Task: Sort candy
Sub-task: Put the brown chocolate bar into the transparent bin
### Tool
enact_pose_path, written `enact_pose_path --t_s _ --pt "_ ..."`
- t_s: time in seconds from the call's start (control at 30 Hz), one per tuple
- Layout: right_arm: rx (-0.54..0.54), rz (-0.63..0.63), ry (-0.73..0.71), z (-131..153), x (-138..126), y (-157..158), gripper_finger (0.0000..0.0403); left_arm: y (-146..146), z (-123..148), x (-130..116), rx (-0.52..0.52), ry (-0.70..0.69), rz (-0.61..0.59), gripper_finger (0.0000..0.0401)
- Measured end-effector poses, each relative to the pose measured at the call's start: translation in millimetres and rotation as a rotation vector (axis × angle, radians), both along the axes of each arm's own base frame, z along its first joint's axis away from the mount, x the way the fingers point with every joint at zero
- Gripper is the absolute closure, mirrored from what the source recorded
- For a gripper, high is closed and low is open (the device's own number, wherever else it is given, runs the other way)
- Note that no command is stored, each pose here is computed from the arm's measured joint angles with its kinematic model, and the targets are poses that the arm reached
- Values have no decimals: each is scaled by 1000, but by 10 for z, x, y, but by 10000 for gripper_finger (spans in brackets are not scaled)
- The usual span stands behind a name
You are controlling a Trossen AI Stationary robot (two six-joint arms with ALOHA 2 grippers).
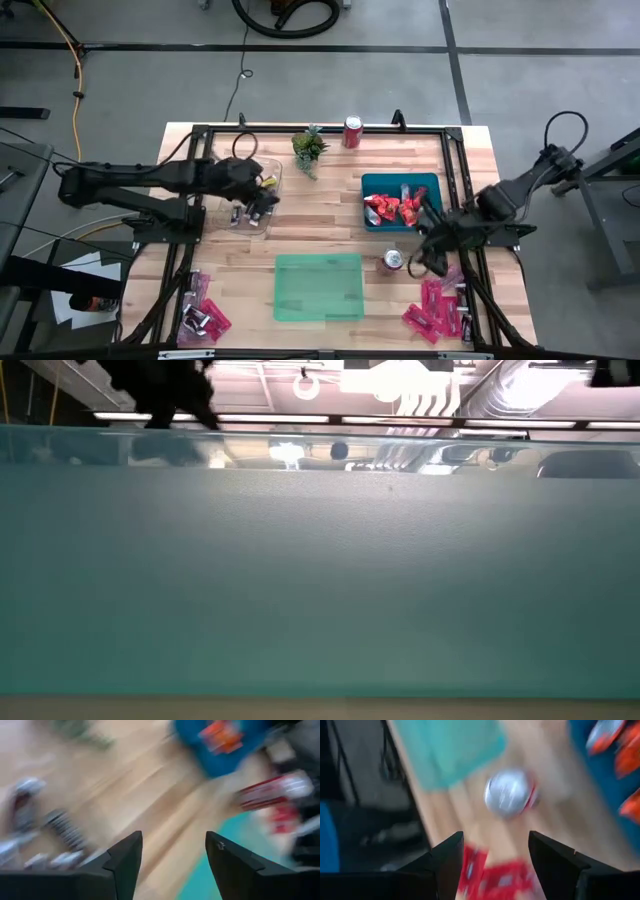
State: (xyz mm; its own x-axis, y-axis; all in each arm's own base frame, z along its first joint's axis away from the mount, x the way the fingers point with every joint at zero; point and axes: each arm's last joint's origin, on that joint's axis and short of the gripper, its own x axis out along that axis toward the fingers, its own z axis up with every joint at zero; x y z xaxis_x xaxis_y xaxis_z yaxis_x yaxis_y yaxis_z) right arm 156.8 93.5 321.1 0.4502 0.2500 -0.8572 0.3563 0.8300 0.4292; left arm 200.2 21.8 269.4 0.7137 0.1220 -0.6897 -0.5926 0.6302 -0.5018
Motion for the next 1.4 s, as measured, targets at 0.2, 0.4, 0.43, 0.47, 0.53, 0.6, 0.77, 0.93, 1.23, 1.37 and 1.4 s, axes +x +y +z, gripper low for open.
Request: enact_pose_path --t_s 0.2,0.4,0.43,0.47,0.53,0.6,0.77,0.93,1.23,1.37,1.4 --pt "147 18 214 -451 -250 374 185 -213 235 51 71 -319 4 195" --pt "257 41 493 -1012 -461 584 185 -282 349 82 129 -438 39 195" --pt "252 53 552 -1086 -475 595 185 -279 355 84 143 -442 43 195" --pt "241 70 599 -1153 -483 604 185 -273 357 85 158 -442 47 195" --pt "213 112 663 -1267 -472 637 185 -254 360 86 174 -443 63 195" --pt "189 159 703 -1360 -433 681 185 -233 362 87 177 -444 74 195" --pt "105 217 793 -1607 -341 808 185 -213 360 86 183 -441 83 195" --pt "18 203 893 -1870 -304 858 185 -189 361 87 190 -440 93 195" --pt "-45 213 982 -2112 -280 889 203 -133 395 95 225 -469 105 195" --pt "-67 221 975 -2071 -272 898 304 -118 533 61 301 -568 86 195" --pt "-83 225 968 -2038 -268 901 342 -112 572 45 327 -593 81 195"
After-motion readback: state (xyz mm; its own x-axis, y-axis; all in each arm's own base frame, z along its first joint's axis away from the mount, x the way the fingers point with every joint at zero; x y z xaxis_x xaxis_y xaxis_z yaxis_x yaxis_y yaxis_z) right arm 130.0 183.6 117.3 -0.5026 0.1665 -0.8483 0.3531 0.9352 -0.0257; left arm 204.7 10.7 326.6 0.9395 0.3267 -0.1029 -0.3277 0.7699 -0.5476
